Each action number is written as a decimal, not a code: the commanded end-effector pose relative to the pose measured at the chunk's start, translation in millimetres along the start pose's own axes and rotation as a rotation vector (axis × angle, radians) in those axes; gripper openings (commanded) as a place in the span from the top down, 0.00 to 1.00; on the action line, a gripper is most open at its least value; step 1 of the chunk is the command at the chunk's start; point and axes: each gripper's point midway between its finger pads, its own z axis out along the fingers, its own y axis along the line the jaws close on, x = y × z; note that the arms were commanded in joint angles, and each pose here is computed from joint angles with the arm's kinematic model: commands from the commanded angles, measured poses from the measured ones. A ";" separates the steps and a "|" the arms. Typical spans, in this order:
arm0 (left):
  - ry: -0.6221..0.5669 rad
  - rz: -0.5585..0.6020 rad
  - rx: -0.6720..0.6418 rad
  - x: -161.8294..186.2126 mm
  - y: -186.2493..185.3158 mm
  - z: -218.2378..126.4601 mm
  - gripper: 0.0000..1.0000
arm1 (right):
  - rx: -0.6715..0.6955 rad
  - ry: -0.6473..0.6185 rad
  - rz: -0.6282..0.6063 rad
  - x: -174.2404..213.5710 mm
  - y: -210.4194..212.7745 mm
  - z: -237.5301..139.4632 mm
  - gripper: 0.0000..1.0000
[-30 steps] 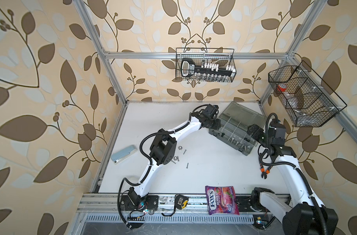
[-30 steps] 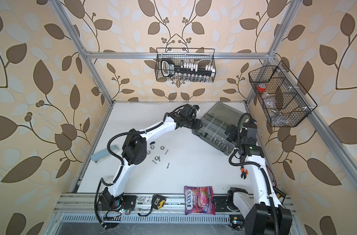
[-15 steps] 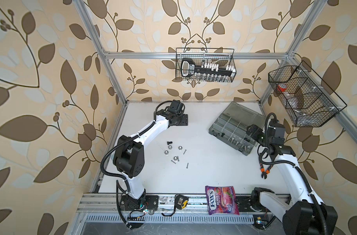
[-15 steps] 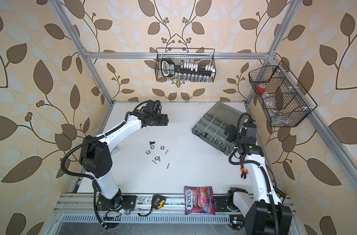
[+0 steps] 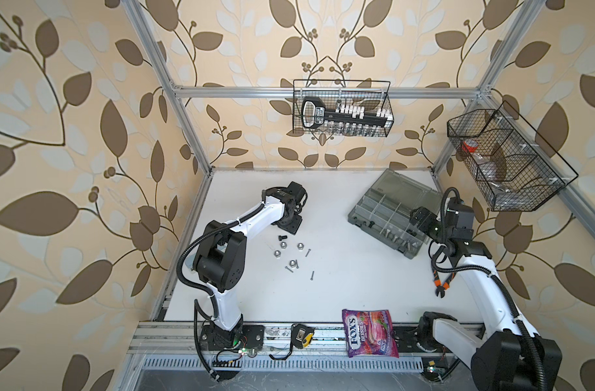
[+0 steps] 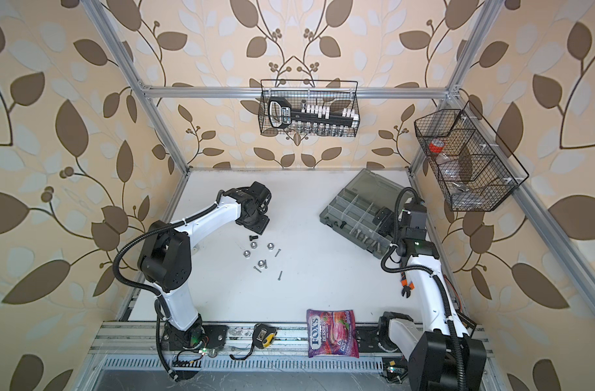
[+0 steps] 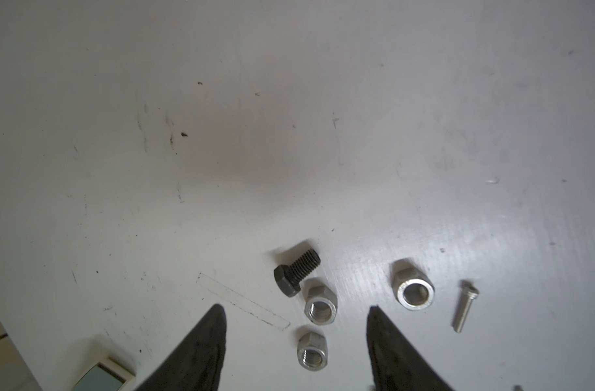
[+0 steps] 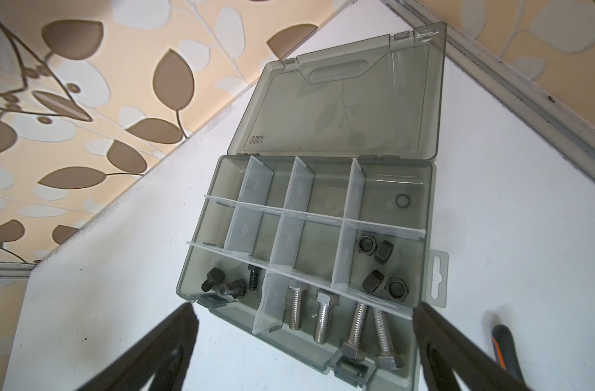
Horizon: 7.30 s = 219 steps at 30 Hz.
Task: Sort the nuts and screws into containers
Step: 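Move the left gripper back over the pile of bolts and nuts, then lower the left gripper and close it on the last black hex bolt, then lift the black bolt with the left gripper and carry it over the box, then open the left gripper over the box compartment nearest the robot, then draw the left gripper back while the right gripper moves over the nuts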
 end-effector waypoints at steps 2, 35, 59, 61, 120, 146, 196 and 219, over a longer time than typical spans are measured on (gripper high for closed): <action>0.061 0.132 -0.028 10.0 3.0 7.3 0.34 | 0.001 -0.032 -0.016 -9.9 2.1 -6.8 0.00; 0.155 0.267 -0.021 21.3 4.0 62.4 0.46 | 0.018 -0.039 -0.010 -11.3 -0.6 -8.5 0.00; 0.251 0.140 0.115 41.6 11.7 79.0 0.85 | 0.031 -0.052 -0.007 -15.8 -1.8 -11.4 0.00; 0.252 0.136 0.121 41.4 10.8 78.8 0.91 | 0.032 -0.054 -0.009 -16.2 -1.5 -11.9 0.00; -0.441 -0.009 0.858 -207.3 -282.0 -68.6 0.93 | -0.001 -0.039 -0.002 -11.8 3.1 -11.0 0.00; -0.386 -0.011 0.922 -194.7 -315.8 -62.3 0.63 | -0.003 -0.037 -0.007 -9.7 2.6 -11.3 0.00; -0.588 -1.032 0.051 84.5 89.2 -99.8 0.01 | -0.347 0.444 -0.679 247.9 253.9 -8.6 0.39; -0.456 -1.090 0.035 107.8 83.1 -59.7 0.01 | -0.162 0.529 -0.930 334.2 262.5 34.8 0.42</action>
